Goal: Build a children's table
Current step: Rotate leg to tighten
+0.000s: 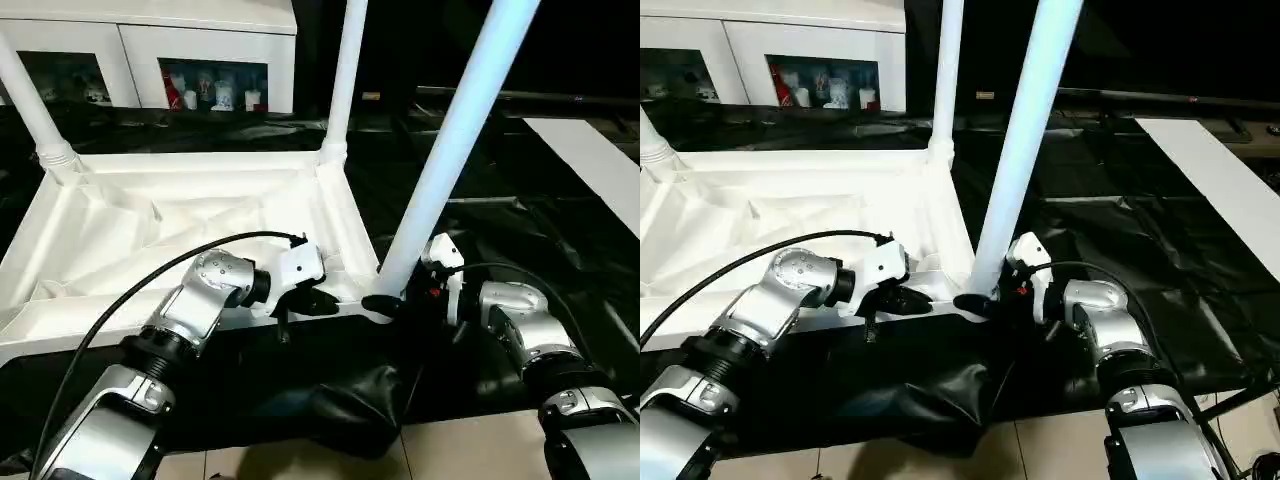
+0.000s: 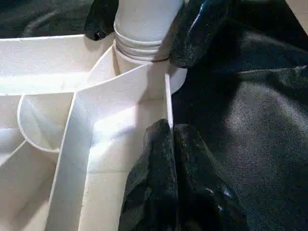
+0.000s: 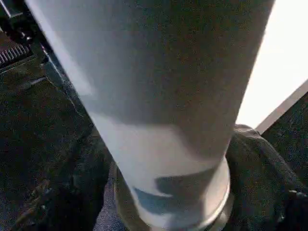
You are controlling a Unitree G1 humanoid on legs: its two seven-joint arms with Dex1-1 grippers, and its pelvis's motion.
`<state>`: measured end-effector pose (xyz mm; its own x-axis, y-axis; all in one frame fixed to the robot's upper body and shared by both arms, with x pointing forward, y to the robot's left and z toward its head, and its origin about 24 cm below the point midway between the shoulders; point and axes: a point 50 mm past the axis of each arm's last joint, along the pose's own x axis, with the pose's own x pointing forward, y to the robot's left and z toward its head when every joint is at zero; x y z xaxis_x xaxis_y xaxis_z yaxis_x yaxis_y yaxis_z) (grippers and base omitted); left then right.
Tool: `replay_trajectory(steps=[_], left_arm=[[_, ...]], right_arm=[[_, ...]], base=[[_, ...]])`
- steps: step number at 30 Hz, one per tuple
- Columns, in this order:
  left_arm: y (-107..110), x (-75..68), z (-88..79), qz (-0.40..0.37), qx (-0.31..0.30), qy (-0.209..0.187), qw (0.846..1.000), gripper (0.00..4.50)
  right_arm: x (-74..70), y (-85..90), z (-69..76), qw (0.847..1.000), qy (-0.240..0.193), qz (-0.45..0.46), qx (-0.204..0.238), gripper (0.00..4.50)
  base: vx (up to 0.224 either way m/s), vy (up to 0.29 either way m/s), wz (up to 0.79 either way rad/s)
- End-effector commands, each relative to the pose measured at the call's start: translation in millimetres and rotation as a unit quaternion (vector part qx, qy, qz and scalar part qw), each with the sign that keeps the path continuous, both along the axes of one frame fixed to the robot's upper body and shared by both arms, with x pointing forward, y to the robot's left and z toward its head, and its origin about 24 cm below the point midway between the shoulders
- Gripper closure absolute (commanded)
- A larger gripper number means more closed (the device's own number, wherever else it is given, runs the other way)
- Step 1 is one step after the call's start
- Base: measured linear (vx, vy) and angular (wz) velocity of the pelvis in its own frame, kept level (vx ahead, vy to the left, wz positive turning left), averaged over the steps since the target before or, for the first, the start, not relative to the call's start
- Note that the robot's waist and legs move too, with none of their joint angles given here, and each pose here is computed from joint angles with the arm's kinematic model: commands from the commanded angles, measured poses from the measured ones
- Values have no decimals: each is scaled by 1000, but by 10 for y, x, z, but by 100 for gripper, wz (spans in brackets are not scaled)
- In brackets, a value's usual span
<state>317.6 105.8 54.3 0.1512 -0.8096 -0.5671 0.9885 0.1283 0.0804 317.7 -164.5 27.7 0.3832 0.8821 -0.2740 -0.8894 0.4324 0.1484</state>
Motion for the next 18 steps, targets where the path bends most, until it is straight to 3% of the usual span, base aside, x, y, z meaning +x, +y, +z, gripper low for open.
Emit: replay_trajectory(steps=[1, 9, 14, 15, 16, 17, 18], left_arm=[[11, -118, -206, -17, 32, 44, 998, 450], [29, -110, -203, -12, 36, 46, 998, 450], [33, -64, -243, 27, 41, 47, 998, 450], [15, -15, -266, 60, 47, 42, 996, 450], [-59, 102, -269, 128, 43, 25, 991, 450], [-59, 103, -269, 129, 43, 25, 990, 450], [-140, 202, -257, 188, 37, 11, 981, 450]], right_arm=[[27, -24, 36, 1000, -2, 1, -6, 138], [14, 9, -22, 1000, 5, -4, -11, 174], [87, 39, -98, 995, 4, -103, -13, 176], [124, 56, -149, 986, 8, -164, -13, 176], [189, 93, -200, 964, 24, -266, 2, 176], [189, 93, -201, 963, 25, -267, 2, 176], [238, 137, -226, 940, 35, -338, 7, 177]], base=[[0, 0, 0], [0, 0, 0], [0, 0, 0], [0, 0, 0], [0, 0, 0], [0, 0, 0], [0, 0, 0]])
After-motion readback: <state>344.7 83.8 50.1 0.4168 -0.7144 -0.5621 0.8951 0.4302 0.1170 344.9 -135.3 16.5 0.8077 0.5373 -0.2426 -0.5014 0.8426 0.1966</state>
